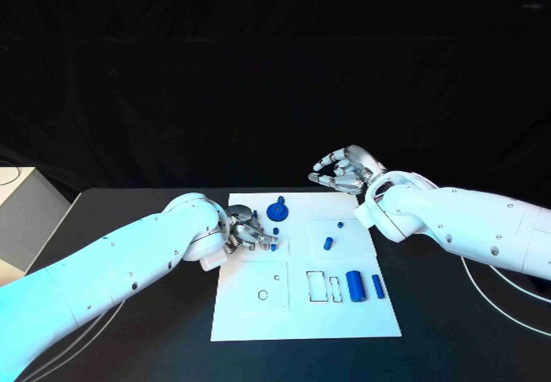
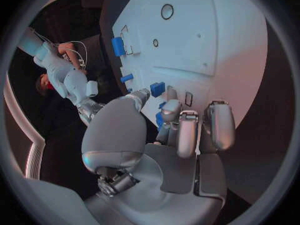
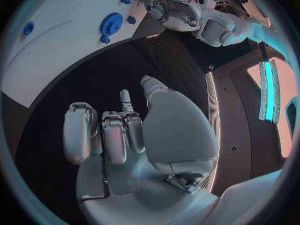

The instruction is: Assemble the parts on the task board

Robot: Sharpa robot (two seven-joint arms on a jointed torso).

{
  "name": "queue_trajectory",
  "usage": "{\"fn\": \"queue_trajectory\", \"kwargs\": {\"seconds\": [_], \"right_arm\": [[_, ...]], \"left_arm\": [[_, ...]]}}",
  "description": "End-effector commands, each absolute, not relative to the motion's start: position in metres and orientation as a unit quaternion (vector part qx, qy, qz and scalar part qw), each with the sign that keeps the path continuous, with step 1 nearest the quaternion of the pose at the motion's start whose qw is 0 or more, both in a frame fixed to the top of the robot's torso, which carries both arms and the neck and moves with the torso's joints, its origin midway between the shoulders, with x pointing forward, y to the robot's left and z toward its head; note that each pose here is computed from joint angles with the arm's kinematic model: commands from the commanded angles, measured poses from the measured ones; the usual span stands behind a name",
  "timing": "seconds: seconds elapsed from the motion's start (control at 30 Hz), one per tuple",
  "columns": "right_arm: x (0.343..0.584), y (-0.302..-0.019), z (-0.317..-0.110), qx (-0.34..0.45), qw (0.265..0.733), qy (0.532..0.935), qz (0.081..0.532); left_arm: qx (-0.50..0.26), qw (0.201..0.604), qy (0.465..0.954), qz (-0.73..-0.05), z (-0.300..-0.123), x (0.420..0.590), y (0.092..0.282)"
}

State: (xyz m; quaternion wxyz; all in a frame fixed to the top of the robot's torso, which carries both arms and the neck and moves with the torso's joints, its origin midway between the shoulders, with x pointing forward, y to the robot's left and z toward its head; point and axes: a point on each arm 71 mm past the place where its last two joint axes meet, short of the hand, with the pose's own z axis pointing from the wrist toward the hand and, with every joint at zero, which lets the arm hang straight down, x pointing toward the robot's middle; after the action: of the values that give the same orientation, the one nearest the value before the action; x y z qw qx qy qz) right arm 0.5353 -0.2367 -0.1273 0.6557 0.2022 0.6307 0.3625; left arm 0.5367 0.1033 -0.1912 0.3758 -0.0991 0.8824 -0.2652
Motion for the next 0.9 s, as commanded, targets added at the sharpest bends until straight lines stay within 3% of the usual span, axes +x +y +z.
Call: {"fn": "queue_trajectory", "kwargs": {"seconds": [0.03,0.9], "right_arm": [[0.5359,-0.2351,-0.128,0.196,0.651,0.637,0.363],[0.5392,-0.2348,-0.13,0.195,0.648,0.644,0.357]], "left_arm": [[-0.091,0.372,0.885,-0.264,-0.1899,0.5364,0.1011],[-0.101,0.378,0.877,-0.279,-0.1869,0.5356,0.0929]]}}
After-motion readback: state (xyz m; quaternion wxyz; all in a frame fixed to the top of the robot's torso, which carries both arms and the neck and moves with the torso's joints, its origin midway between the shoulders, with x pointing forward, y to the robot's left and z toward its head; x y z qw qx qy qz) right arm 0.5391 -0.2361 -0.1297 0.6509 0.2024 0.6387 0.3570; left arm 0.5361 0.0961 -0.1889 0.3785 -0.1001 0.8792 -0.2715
